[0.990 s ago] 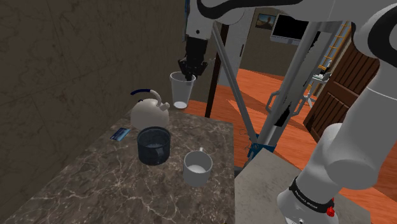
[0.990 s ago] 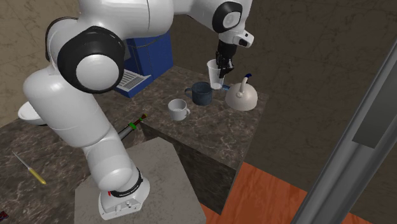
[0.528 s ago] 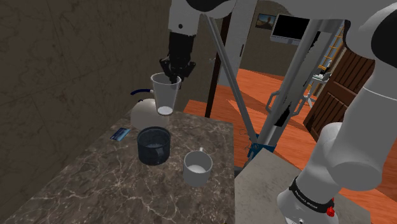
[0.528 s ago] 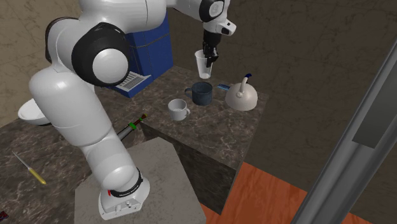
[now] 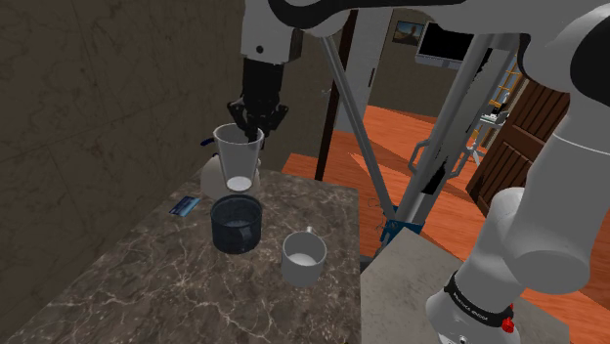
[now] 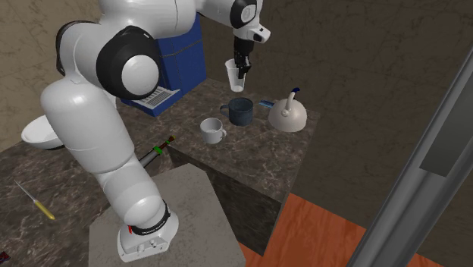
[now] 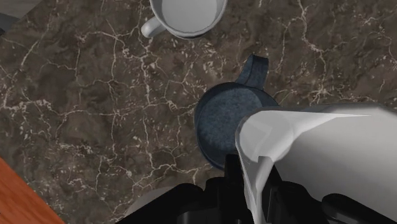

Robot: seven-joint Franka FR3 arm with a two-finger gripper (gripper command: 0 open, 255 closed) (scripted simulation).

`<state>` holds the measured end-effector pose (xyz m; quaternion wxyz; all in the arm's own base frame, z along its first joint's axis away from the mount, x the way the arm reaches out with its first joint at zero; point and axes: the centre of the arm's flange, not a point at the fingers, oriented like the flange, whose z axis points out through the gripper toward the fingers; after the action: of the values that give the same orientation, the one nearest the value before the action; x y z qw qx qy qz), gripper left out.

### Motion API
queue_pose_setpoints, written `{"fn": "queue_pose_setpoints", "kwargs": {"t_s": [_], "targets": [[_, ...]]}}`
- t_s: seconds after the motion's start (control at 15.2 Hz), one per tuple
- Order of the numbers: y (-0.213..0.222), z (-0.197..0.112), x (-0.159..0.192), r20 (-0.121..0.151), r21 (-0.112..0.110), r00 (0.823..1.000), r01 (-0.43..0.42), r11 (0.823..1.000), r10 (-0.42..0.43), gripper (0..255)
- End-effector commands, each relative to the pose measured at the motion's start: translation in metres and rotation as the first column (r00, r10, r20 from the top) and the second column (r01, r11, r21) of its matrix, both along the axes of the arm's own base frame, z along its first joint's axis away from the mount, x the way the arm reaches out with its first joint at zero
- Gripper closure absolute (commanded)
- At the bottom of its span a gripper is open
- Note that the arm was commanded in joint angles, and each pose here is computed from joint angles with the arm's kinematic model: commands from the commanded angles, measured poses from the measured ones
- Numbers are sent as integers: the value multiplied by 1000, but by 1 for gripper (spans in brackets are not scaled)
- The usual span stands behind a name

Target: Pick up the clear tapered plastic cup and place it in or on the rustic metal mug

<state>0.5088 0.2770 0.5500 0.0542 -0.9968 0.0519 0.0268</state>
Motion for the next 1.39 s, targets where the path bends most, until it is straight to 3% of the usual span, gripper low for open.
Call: {"fn": "queue_pose_setpoints", "kwargs": {"t_s": [0.0,0.92,1.32], "targets": [[-1,-10,0,1,0,1000,0,1000,0,255],[-1,-87,0,1,0,1000,0,1000,0,255],[-1,-87,0,1,0,1000,0,1000,0,255]]}}
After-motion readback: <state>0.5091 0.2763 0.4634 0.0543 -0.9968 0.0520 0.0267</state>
